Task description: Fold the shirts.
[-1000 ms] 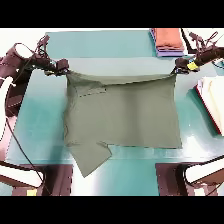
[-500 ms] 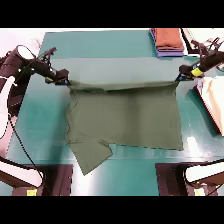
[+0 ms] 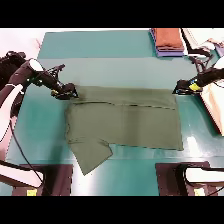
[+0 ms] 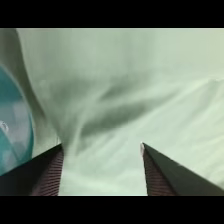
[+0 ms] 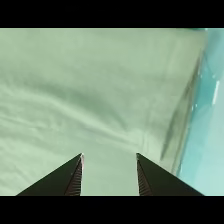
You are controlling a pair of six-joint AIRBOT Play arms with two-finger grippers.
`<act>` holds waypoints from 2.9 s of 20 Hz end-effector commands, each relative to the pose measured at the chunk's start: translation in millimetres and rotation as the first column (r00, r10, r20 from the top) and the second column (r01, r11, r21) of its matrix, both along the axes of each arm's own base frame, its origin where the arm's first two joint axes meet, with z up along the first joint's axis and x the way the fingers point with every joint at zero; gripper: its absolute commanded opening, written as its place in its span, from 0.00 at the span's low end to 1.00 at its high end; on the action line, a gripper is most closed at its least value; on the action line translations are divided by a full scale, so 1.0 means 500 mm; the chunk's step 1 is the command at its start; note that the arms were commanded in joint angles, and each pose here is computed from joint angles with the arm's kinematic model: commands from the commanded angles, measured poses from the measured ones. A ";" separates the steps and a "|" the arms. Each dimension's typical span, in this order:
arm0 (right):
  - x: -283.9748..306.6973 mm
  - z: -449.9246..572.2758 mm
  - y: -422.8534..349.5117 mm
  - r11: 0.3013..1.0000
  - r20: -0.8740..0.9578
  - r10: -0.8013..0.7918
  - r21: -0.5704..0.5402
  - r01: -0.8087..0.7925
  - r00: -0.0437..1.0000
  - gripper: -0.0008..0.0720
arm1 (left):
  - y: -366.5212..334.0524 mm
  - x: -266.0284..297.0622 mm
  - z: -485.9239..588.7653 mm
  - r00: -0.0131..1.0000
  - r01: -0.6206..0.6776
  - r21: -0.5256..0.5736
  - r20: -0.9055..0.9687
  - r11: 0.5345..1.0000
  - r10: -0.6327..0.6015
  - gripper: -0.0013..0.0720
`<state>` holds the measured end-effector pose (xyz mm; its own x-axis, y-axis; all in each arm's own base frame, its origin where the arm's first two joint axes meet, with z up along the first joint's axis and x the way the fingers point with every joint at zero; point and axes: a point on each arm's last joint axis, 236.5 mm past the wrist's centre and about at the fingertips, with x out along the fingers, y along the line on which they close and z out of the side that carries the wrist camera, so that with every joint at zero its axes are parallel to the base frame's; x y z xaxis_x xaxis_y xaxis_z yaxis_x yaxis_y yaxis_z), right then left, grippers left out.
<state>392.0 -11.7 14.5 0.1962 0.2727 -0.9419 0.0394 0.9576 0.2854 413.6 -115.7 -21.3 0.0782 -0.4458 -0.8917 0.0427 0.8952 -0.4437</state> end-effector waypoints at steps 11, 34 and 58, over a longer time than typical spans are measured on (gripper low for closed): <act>-0.118 0.119 0.018 0.999 0.172 -0.042 0.006 0.042 0.984 0.54 | 0.045 -0.477 -0.082 0.972 -0.112 0.112 -0.194 0.987 0.132 0.76; -0.478 -0.149 -0.076 0.933 -0.391 -0.300 0.073 0.354 0.870 0.63 | -0.106 -0.425 -0.035 0.998 -0.054 -0.164 -0.029 0.985 0.050 0.05; -0.463 -0.037 0.004 0.999 -0.269 -0.037 0.011 0.042 0.962 0.03 | -0.075 -0.544 0.084 0.998 0.061 -0.120 -0.004 0.991 -0.062 0.04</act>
